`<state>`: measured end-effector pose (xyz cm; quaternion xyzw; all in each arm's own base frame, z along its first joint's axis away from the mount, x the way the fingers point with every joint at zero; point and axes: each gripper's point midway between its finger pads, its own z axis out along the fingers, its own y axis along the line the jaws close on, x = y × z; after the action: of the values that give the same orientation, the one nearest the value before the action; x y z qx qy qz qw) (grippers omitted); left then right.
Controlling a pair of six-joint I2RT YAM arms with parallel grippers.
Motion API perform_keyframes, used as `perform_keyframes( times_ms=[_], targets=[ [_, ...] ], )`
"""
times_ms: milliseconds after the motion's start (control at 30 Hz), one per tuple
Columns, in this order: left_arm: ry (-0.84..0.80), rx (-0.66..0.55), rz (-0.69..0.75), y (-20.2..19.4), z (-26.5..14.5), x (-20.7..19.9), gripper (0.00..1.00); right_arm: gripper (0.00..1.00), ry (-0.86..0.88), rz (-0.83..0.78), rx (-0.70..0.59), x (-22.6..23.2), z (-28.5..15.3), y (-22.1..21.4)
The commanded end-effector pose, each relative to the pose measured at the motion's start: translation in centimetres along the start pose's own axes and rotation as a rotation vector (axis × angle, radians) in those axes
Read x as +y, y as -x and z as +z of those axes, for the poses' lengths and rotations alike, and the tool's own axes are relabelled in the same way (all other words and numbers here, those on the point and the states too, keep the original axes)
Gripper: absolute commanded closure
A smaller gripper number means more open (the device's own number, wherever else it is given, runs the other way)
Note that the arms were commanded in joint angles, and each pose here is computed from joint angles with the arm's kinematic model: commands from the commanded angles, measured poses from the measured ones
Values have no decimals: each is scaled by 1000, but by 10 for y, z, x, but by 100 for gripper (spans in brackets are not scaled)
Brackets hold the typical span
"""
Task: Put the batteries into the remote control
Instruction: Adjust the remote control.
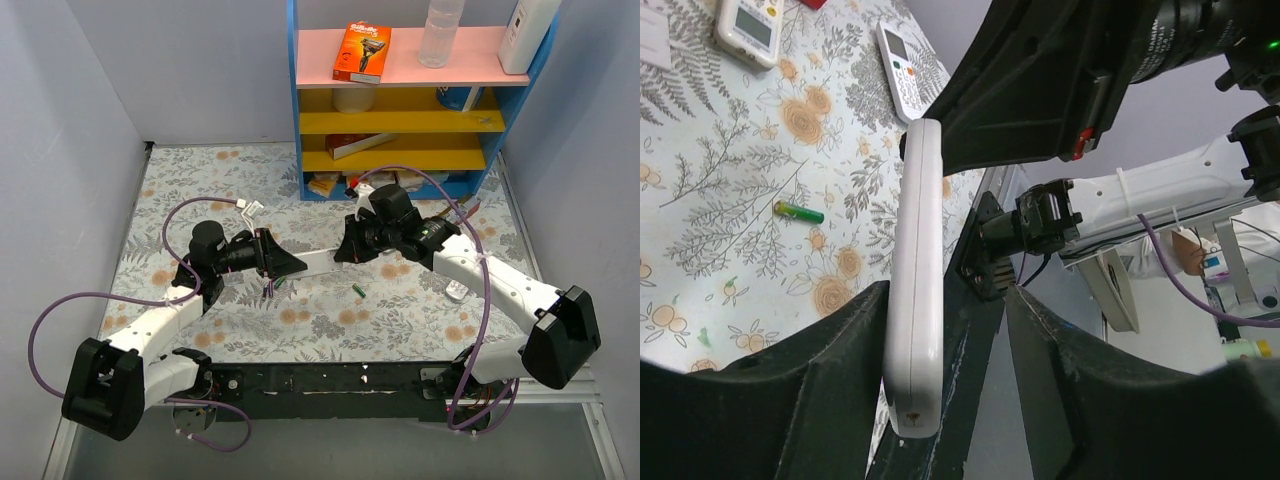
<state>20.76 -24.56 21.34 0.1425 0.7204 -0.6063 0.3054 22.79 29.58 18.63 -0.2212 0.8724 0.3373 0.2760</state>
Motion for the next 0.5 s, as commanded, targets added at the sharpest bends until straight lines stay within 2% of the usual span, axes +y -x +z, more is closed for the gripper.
perform_keyframes(
  times_ms=[0, 167, 333, 433, 467],
  targets=[
    [-5, 25, 19, 0, 0, -2, 52, 99, 26, -44, -22, 11, 4, 10],
    [18, 49, 7, -8, 0, 4, 50, 99, 23, -46, -19, 11, 8, 10],
    [24, 65, 5, -14, 0, 7, 52, 99, 25, -45, -7, 11, 12, 8],
    [21, 73, 4, -17, 1, 6, 61, 99, 35, -47, -1, 14, 14, 7],
    [22, 74, 3, -18, 1, 6, 72, 99, 41, -48, 3, 15, 15, 6]
  ],
)
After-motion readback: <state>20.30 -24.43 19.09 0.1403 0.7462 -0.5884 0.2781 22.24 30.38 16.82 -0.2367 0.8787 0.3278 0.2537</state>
